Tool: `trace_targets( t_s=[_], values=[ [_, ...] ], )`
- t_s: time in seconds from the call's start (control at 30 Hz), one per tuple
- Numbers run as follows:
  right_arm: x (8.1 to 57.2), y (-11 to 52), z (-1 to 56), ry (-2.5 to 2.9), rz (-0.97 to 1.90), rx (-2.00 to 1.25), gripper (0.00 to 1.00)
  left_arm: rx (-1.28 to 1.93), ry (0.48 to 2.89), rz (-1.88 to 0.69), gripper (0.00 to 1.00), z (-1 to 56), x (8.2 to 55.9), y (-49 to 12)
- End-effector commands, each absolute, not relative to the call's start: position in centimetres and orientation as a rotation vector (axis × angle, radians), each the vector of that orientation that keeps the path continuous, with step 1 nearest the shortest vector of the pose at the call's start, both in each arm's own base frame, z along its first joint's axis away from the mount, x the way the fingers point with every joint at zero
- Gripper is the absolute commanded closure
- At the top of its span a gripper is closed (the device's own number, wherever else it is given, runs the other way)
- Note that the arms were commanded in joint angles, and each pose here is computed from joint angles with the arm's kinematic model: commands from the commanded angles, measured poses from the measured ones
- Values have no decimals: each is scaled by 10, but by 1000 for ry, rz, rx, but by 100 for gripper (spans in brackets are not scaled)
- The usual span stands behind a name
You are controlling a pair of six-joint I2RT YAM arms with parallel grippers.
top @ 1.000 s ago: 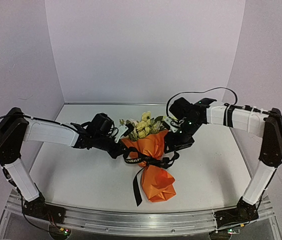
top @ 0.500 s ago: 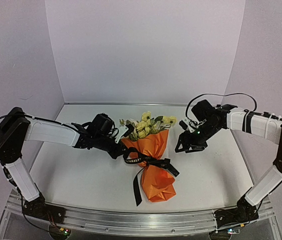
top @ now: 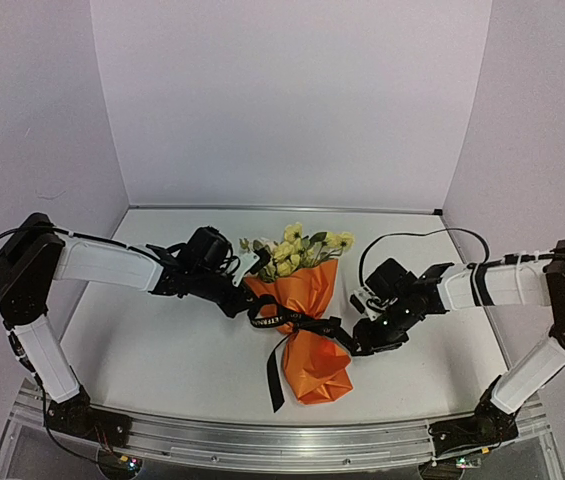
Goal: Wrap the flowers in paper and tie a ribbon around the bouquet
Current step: Cross the half-tied ribbon over the folded bouquet.
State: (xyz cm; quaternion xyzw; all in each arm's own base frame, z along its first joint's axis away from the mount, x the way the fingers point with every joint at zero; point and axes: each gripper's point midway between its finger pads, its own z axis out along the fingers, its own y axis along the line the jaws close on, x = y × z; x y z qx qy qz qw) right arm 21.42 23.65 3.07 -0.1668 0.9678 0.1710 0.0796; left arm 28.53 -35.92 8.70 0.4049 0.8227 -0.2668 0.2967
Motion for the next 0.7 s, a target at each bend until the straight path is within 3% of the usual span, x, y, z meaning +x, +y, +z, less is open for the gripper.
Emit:
trace_targets(
  t_s=[0.0,0.2,0.5,0.67],
  values=[
    [230,237,36,2692,304,-678,55,1083,2141,-729,100,103,292,-370],
    [231,243,26,2600,191,-925,63,1088,2141,-724,100,103,292,-370],
    [237,253,7,2504,58,-1074,58,1097,2149,-723,100,100,291,-370],
    [243,259,8,2446,20,-1122,60,1103,2148,-721,100,100,291,-370]
  ],
)
